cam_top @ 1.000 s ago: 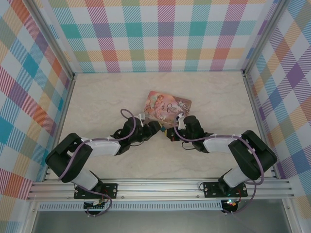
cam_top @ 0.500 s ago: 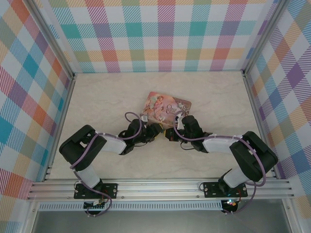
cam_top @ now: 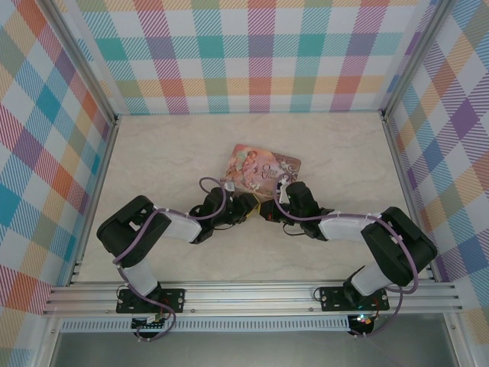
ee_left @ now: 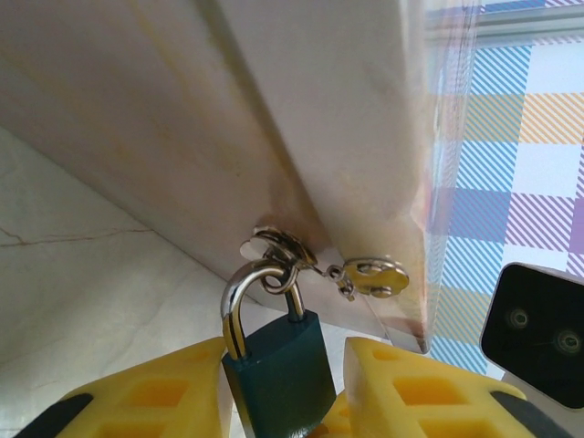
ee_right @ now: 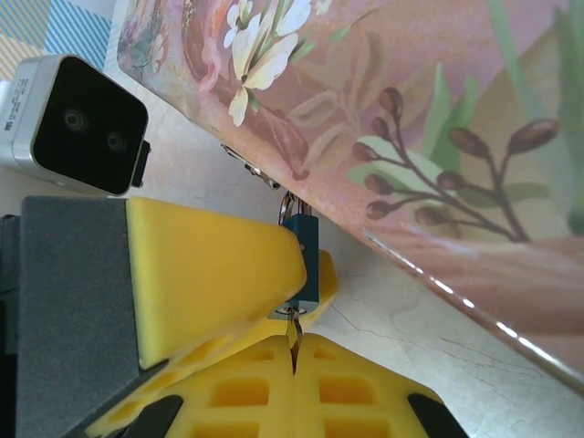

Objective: Unlock the padlock with the key

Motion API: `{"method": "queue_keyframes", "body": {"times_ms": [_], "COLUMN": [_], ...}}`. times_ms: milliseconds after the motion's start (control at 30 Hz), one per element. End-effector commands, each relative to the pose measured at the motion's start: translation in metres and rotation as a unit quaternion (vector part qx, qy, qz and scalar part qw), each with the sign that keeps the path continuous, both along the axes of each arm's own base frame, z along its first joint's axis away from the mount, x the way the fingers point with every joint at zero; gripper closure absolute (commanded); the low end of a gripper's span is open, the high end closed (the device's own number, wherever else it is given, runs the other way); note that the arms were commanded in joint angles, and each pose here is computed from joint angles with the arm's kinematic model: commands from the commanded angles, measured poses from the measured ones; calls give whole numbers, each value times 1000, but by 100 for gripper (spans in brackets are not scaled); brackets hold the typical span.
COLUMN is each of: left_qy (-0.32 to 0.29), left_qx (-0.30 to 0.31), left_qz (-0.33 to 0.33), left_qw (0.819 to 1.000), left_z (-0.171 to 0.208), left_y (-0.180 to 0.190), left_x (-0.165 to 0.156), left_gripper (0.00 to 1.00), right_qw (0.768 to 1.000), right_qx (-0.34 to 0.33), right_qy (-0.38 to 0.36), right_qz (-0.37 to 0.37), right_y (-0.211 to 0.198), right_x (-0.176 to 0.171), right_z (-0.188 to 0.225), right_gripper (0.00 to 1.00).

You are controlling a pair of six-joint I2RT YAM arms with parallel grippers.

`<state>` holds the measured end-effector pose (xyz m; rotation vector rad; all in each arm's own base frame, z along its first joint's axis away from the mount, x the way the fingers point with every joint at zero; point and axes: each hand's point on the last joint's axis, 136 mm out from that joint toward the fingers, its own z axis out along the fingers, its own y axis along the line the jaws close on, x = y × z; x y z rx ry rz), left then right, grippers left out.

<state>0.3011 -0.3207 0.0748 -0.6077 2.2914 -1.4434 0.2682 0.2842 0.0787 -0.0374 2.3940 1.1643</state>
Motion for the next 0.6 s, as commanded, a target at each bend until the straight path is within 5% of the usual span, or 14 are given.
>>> {"method": "queue_keyframes", "body": {"times_ms": [0, 233, 567], "left_qy": [-9, -10, -5], "left_qx": [-27, -22, -6], "left_qz": [4, 18, 46], "left_qw": [1000, 1000, 999], "left_z": [13, 11, 5], "left_y": [-10, -5, 8], "left_x": [4, 4, 5], "left_gripper": [64, 76, 69], "right_qw": [999, 999, 999], "right_qx": [47, 37, 34], "right_qy": [-23, -19, -20], "right_qz": [7, 0, -6], "right_y": [16, 12, 7], "right_x": [5, 4, 2], "right_z": [29, 25, 26], "right_gripper": [98, 98, 98]}}
